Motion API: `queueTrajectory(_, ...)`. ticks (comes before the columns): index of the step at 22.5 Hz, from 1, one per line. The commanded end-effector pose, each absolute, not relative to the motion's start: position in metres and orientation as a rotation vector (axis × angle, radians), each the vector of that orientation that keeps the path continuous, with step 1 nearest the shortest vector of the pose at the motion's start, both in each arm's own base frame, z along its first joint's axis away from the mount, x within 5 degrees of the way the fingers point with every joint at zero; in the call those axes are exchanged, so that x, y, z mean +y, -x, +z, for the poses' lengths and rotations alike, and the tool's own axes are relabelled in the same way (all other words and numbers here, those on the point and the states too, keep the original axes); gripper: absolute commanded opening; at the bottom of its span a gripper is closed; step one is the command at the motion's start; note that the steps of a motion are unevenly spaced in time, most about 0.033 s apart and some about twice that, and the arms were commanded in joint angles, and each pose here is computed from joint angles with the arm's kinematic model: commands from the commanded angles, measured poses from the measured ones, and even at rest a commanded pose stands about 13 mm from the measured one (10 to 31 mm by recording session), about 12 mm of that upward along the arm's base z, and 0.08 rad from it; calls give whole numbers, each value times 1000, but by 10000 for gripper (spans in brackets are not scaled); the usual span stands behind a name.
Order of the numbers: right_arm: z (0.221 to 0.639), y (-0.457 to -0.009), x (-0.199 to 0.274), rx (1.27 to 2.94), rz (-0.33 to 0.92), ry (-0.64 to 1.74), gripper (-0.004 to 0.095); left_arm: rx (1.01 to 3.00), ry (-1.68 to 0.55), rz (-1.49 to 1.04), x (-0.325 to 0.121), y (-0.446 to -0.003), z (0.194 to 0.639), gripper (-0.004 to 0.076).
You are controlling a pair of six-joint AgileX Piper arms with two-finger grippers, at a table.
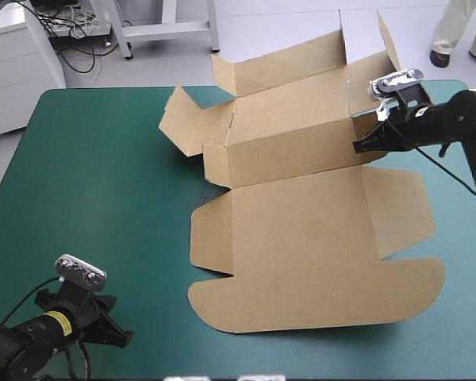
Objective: Fold the box
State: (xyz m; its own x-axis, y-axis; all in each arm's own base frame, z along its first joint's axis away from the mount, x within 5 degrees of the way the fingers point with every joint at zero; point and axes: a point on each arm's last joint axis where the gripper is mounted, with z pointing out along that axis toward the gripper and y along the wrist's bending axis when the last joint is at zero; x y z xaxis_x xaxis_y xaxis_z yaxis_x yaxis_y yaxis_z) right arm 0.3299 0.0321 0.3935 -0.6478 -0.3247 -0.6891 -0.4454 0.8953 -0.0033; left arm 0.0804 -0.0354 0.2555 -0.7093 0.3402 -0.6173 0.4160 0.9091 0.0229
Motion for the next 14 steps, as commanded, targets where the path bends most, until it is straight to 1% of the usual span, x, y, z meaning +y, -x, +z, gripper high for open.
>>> queueTrajectory(1,425,-331,33,2220,159,713,-23,2368,-518,-172,-37,-84,265,-32)
queueTrajectory(4,425,-342,36,2207,142,914,-23,2368,-518,-172,-37,-84,265,-32)
queueTrajectory(6,425,-349,41,2148,182,1029,-23,2368,-518,-172,-37,-84,265,-32)
queueTrajectory(11,434,-363,53,1976,251,1132,-23,2368,-518,-172,-37,-84,265,-32)
queueTrajectory(14,438,-368,57,1901,261,1173,-24,2368,-518,-172,-37,-84,265,-32)
